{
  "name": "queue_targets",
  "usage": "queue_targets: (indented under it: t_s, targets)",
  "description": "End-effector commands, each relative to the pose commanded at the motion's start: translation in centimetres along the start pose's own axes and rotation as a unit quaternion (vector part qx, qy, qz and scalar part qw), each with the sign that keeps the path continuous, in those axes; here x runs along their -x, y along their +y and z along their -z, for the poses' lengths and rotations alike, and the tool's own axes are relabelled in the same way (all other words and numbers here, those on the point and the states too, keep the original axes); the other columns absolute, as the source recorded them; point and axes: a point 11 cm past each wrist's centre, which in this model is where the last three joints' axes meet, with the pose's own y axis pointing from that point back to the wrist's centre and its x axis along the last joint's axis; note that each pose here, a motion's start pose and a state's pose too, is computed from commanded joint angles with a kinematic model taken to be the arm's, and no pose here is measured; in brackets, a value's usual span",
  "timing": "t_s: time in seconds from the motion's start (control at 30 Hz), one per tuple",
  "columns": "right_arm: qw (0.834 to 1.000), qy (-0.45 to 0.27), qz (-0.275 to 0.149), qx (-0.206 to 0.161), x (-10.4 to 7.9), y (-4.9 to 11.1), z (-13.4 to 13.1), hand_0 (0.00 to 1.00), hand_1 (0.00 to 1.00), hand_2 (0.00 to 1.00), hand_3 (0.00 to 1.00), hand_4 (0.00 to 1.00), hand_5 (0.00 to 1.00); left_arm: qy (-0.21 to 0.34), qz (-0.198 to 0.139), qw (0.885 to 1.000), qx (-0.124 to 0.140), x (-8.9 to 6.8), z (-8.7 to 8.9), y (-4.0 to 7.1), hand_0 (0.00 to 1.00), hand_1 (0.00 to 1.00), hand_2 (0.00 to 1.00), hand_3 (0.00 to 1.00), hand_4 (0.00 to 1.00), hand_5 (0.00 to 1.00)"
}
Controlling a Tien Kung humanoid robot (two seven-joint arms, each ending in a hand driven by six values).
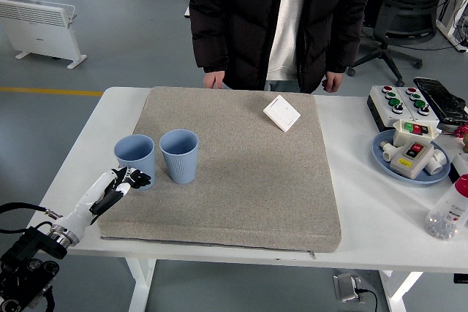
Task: Push cup pick cup insert cup
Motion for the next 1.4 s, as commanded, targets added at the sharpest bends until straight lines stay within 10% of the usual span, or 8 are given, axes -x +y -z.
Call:
queue_targets:
  t_s: [1.4]
  targets:
    - [1.0,0.016,0.002,-0.001,0.5,0.0,0.4,0.782,0.707,0.763,0.586,0.154,0.532,0.01,-0.034,0.999,-0.008,-2.3,0.0,-2.6,0.688,0.654,0.616,0.59,0.573,0.998]
